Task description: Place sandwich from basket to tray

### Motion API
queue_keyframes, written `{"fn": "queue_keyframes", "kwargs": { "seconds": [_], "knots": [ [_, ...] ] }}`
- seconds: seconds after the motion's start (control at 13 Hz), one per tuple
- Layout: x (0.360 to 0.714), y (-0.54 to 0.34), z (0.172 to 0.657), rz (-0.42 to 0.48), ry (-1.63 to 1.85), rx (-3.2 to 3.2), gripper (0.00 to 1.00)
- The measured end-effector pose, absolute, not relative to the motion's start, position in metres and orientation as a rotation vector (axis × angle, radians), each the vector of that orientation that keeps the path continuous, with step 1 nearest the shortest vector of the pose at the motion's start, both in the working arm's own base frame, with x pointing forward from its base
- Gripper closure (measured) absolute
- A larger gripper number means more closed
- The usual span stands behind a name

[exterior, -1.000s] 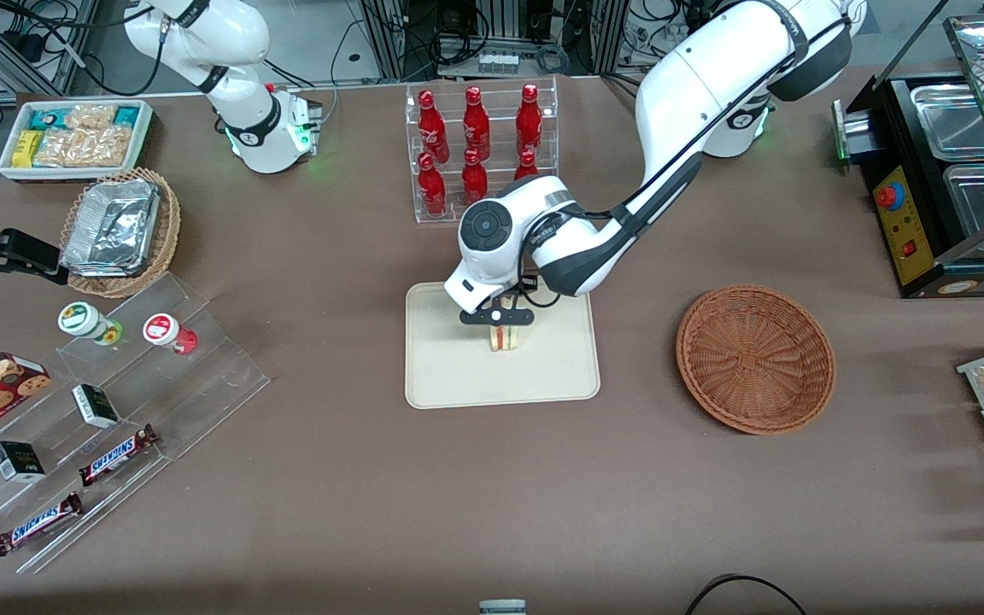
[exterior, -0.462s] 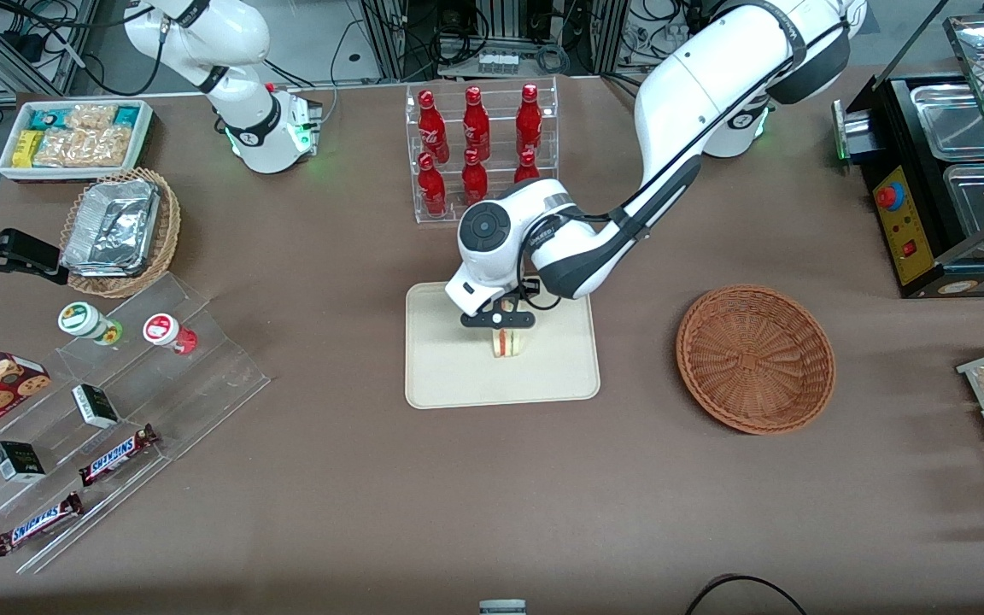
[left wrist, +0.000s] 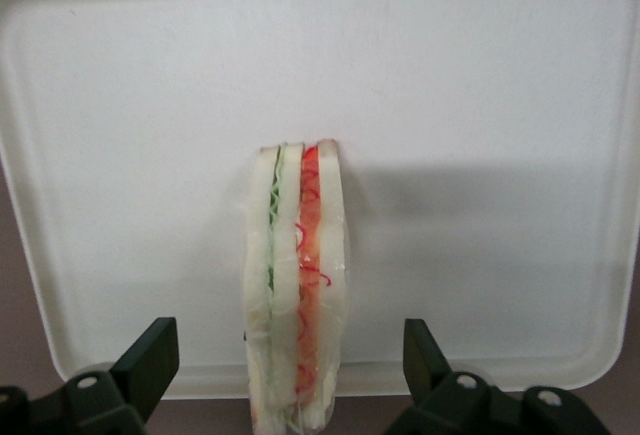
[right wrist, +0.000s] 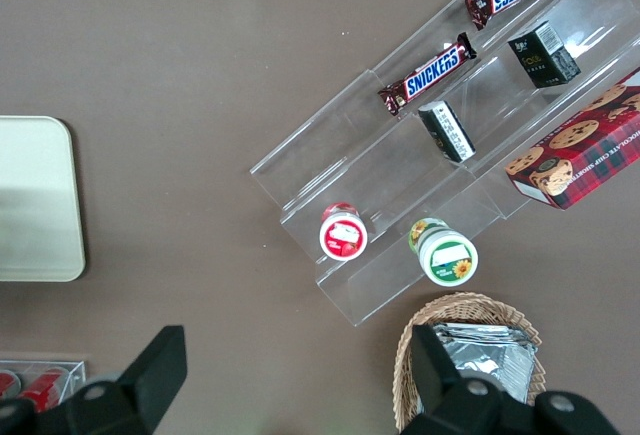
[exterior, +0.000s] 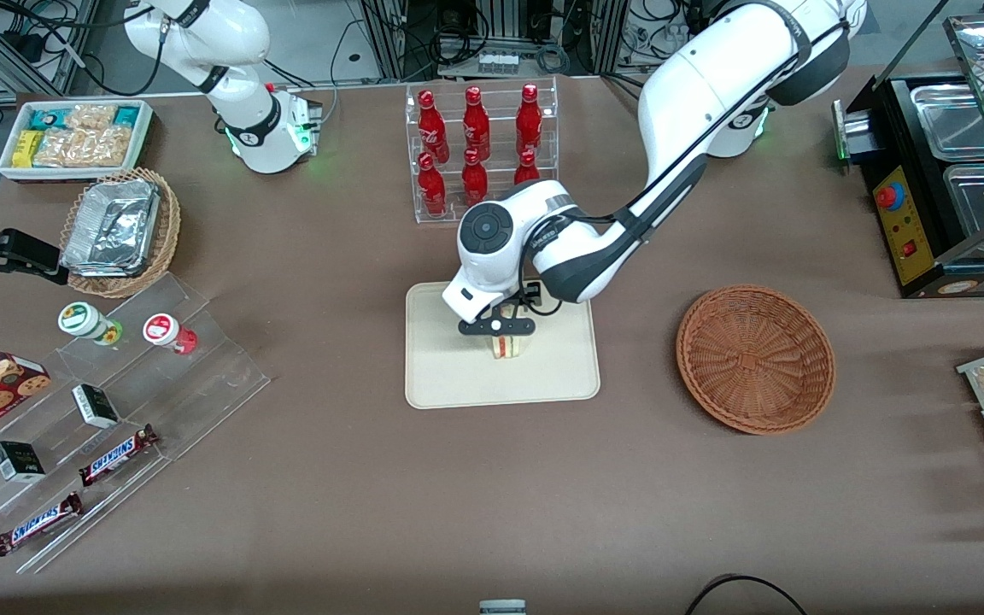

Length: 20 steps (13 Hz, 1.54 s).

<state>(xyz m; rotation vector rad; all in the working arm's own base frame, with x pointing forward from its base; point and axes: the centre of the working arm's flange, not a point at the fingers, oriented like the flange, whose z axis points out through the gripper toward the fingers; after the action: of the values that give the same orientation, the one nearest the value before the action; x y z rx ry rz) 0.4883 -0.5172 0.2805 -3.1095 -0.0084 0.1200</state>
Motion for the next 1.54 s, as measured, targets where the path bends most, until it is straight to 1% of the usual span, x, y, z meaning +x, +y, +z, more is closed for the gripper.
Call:
{"fn": "queue_keyframes", "kwargs": {
  "seconds": [0.23, 0.46, 0.62, 0.77, 1.0, 1.15, 1.38, 1.54],
  "knots": [
    [0.509, -0.503, 0.347, 0.079, -0.102, -3.077, 0.0],
    [0.532, -0.462, 0.423, 0.041, -0.239, -3.053, 0.0],
    [0.542, -0.421, 0.468, 0.078, -0.357, -3.028, 0.0],
    [0.559, -0.363, 0.506, 0.124, -0.462, -3.02, 0.0],
    [0.575, -0.284, 0.549, 0.17, -0.489, -3.026, 0.0],
    [0.575, -0.251, 0.571, 0.165, -0.47, -3.022, 0.0],
    [0.57, -0.207, 0.595, 0.203, -0.386, -3.021, 0.0],
    [0.569, -0.179, 0.608, 0.21, -0.315, -3.022, 0.0]
  ]
}}
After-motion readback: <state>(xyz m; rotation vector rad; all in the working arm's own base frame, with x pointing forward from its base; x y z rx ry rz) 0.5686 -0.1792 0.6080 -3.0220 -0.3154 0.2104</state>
